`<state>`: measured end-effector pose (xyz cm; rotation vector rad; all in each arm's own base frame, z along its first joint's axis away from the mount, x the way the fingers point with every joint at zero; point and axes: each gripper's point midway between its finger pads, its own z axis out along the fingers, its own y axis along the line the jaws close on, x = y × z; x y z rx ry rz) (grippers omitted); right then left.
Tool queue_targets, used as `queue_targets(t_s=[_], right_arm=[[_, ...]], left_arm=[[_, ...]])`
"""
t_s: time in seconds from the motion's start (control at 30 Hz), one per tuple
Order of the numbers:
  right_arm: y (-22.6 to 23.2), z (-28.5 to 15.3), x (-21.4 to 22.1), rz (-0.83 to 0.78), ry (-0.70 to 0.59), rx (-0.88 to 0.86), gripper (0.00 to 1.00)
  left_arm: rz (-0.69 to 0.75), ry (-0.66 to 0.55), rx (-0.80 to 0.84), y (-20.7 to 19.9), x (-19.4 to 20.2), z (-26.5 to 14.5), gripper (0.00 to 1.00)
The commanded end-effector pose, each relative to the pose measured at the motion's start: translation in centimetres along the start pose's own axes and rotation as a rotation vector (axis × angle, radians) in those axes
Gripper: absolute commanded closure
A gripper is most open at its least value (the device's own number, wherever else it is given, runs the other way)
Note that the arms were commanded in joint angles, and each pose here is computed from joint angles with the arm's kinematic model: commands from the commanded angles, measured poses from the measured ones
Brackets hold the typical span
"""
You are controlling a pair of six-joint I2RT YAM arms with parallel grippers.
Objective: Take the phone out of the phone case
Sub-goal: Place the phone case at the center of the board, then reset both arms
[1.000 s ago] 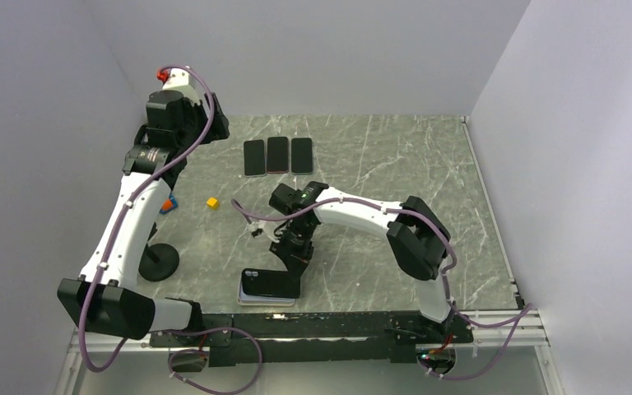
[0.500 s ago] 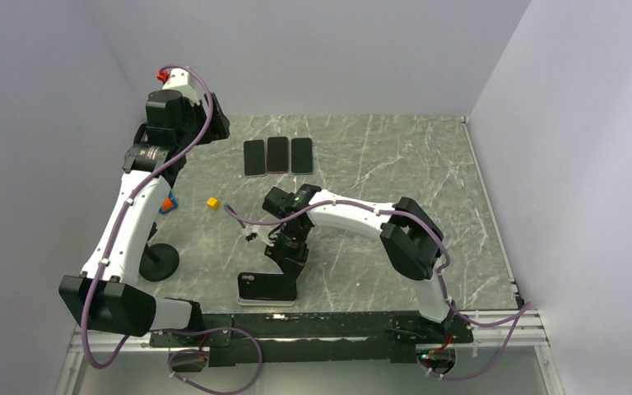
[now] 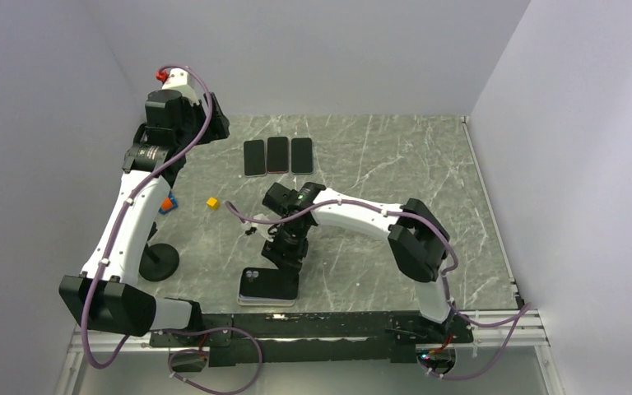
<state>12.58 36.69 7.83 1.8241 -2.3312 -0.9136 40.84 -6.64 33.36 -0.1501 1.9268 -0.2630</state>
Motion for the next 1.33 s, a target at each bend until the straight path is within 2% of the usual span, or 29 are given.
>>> queue_targets(t_s=[0.0,0.03,0.2,0.27,0.43,0.5,0.57,0.7,0.87,1.0,1.1,1.17,1.3], right_arm=[[-0.2,-2.6,-2.1,-0.058,-0.104,0.115,0.42],[-0.5,-2.8,-2.1,-0.056,-0.11,0.139,0.41],[-2.2,-4.6,-2.7,-0.035,-0.181,0.3,0.06],[-2.9,-5.9,-3.6,-0.026,-0.251,0.376,0.01],[-6.3,-11.4,-4.4,0.148,-0.506,0.628,0.0],[-8.1,-14.4,-3.5,0.303,-0.662,0.726,0.0],[-9.0,-17.5,-2.1,0.439,-0.828,0.751,0.0],[-10.3,-22.9,2.5,0.662,-1.067,0.833,0.0],[-9.2,-29.5,9.8,0.865,-1.23,1.145,0.0],[-6.2,-35.4,13.5,0.925,-1.357,1.325,0.0],[-3.4,-39.0,14.4,0.875,-1.445,1.359,0.0],[-2.1,-40.0,14.5,0.81,-1.473,1.347,0.0],[-1.4,-40.3,15.0,0.814,-1.454,1.351,0.0]], left_arm=[[-0.014,-0.06,0.026,-0.6,-1.9,-0.3,0.21],[-0.015,-0.059,0.025,-0.5,-1.8,-0.3,0.21],[-0.013,-0.057,0.038,-0.8,-1.8,-0.3,0.21],[-0.014,-0.054,0.047,-0.9,-1.7,-0.3,0.21],[-0.008,-0.063,0.082,-1.5,-1.8,-0.5,0.2],[-0.002,-0.07,0.095,-1.8,-1.9,-0.8,0.2],[0.008,-0.078,0.095,-2.0,-2.1,-1.0,0.2],[0.035,-0.093,0.086,-2.3,-2.2,-1.3,0.19],[0.118,-0.129,0.13,-4.8,-2.1,-2.4,0.18],[0.183,-0.212,0.158,-6.7,-2.8,-4.5,0.17],[0.192,-0.305,0.184,-7.2,-3.9,-7.3,0.17],[0.187,-0.354,0.185,-6.9,-4.0,-8.8,0.16],[0.18,-0.42,0.161,-5.3,-3.2,-11.0,0.14]])
